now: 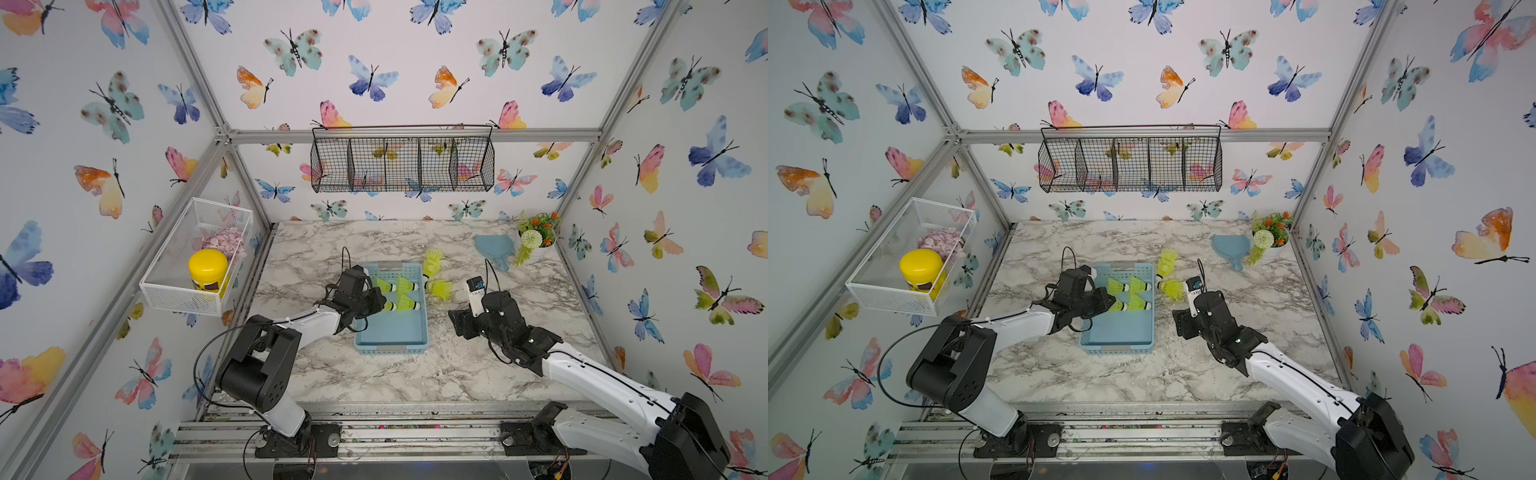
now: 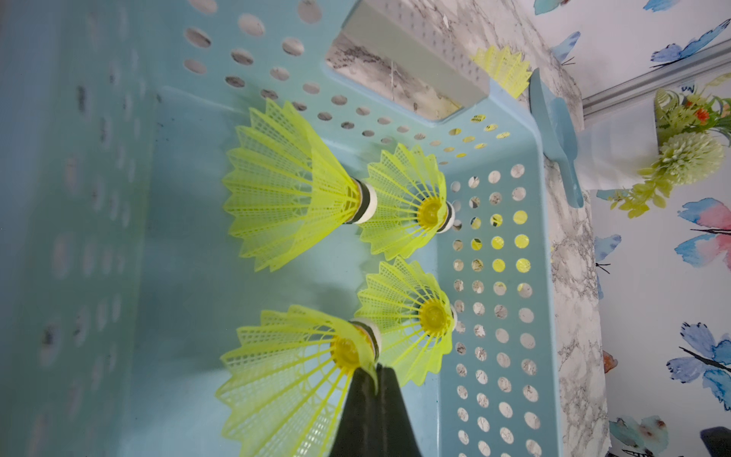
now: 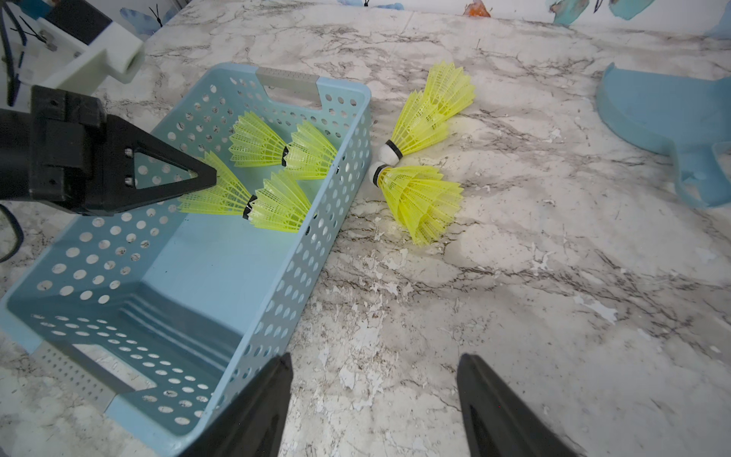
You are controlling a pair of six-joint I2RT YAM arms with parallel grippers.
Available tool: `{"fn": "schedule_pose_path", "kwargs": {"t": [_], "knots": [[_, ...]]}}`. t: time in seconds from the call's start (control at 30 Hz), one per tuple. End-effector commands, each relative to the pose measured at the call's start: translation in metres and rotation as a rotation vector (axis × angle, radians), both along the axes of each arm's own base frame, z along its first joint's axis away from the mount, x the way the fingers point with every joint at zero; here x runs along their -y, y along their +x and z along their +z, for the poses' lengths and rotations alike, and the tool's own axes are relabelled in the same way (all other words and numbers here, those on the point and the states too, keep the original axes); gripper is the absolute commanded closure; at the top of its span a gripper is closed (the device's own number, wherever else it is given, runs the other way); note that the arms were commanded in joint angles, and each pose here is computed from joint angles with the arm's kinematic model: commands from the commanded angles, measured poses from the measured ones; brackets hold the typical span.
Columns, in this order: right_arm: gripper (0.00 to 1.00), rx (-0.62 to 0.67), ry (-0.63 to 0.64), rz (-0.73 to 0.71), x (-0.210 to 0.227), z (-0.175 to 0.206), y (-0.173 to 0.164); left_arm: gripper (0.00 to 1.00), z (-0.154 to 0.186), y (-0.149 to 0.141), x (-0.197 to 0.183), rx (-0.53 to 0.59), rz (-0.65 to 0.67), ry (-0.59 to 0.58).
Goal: Put the shuttlecocks into the storage box
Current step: Place the shuttlecock in the storage box.
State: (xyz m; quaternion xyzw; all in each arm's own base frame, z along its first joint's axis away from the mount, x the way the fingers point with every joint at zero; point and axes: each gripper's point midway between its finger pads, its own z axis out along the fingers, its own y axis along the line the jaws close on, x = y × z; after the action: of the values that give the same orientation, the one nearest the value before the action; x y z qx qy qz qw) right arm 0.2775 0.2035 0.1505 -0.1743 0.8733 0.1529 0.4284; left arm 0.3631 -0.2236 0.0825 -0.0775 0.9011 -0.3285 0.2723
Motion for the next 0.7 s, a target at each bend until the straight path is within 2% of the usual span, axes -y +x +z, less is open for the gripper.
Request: {"fn": "schedule_pose_path", "kwargs": {"t": [0.0, 0.13, 0.23, 0.33, 0.53, 0.67], "knots": [[0.27, -0.02, 0.015, 0.016, -0.006, -0.006, -0.002, 1.0, -0.001, 0.004, 0.001, 0.009, -0.004, -0.007], [0.27, -0.024, 0.011, 0.019, -0.007, -0.008, -0.002, 0.99, -0.006, 0.004, 0.0, 0.004, -0.003, 0.007], [0.27, -0.027, 0.008, 0.02, -0.007, -0.009, -0.001, 0.88, -0.01, 0.005, -0.003, 0.003, 0.008, 0.026], [0.27, -0.031, 0.004, 0.021, -0.007, -0.011, -0.001, 0.82, -0.012, 0.006, -0.006, 0.0, 0.014, 0.044], [0.27, -0.031, 0.001, 0.021, -0.007, -0.011, -0.001, 0.65, -0.007, 0.009, -0.013, 0.02, 0.036, 0.087], [0.27, -0.029, -0.002, 0.017, -0.006, -0.011, -0.001, 0.58, 0.0, 0.011, -0.015, 0.042, 0.035, 0.109]]}}
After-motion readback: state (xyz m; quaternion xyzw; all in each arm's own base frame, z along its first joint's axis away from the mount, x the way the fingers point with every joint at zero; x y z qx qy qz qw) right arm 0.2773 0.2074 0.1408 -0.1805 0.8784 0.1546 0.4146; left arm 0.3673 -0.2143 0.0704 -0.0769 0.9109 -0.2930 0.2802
